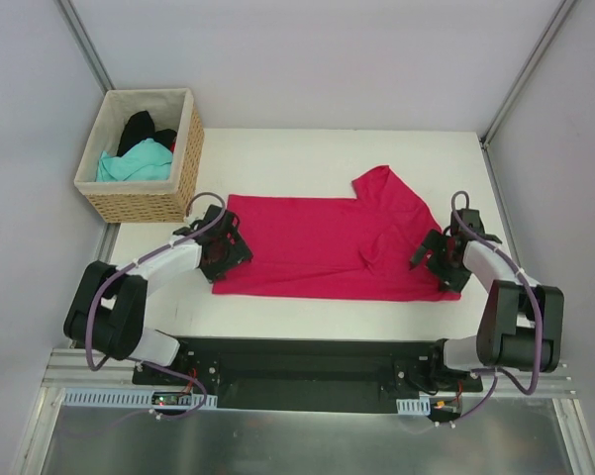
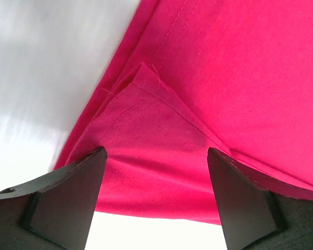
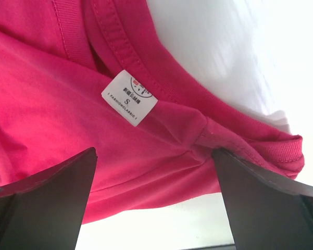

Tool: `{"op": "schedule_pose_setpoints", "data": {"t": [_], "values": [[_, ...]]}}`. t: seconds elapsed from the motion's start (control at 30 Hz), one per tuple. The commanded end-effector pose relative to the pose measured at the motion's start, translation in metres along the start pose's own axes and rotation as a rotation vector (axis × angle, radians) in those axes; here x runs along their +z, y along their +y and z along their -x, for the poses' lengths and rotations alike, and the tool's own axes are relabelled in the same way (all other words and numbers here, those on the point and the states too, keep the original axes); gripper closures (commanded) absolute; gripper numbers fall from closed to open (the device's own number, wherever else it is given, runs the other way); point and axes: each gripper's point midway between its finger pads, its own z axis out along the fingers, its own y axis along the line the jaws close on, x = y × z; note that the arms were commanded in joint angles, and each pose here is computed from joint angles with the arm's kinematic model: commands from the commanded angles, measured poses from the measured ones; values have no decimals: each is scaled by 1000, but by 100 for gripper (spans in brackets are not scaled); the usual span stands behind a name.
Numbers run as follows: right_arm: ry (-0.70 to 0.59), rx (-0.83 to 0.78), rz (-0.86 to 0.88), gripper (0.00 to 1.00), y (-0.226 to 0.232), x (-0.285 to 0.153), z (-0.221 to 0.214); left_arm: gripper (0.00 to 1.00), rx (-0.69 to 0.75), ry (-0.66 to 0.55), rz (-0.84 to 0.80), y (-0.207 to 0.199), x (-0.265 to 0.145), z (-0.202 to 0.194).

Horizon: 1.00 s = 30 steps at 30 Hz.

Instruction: Fold and stack the t-shirts

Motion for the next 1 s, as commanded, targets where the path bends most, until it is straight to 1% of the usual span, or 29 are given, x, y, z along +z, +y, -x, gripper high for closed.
{"op": "schedule_pose_setpoints", "data": {"t": [0.0,0.17,0.27,0.4,0.43,0.5,0.53,0.57,0.6,0.63,0.67,0.7,0.73,0.8,0.83,0.9,0.93,0.97], "values": [[133,41,-65,1,-28,-3,-54,21,-14,45,175,59,-7,-32],[144,34,-84,0,-38,-10,-69,21,-34,63,194,79,-16,-57],[140,49,-66,0,-35,-16,-72,21,-39,72,206,89,-21,-70],[140,54,-76,0,-37,-28,-73,21,-17,65,204,92,-29,-76],[140,56,-79,0,-38,-34,-75,21,-9,52,194,87,-32,-72],[104,40,-46,0,-31,-45,-65,21,28,33,185,82,-40,-64],[84,14,-4,0,-25,-55,-61,21,42,-6,147,65,-49,-49],[19,-2,39,1,-12,-71,-41,21,85,-28,131,57,-56,-40],[-15,-19,67,0,-6,-82,-32,20,110,-43,119,50,-64,-32],[-48,-50,106,0,3,-97,-22,20,130,-86,67,27,-78,-14],[-117,-69,151,0,16,-119,-1,20,187,-109,47,18,-86,-3],[-148,-87,175,0,24,-131,8,19,213,-127,22,8,-95,5],[-159,-112,207,0,33,-139,12,19,233,-162,-27,-13,-109,19],[-193,-135,258,0,48,-153,24,17,290,-183,-63,-28,-119,29],[-216,-157,301,0,60,-155,29,16,301,-203,-80,-42,-123,39],[-220,-173,322,0,72,-147,37,16,362,-237,-78,-52,-119,51],[-259,-183,345,0,81,-147,50,15,376,-248,-82,-64,-114,61],[-266,-185,348,0,86,-144,58,15,393,-246,-77,-66,-110,70]]}}
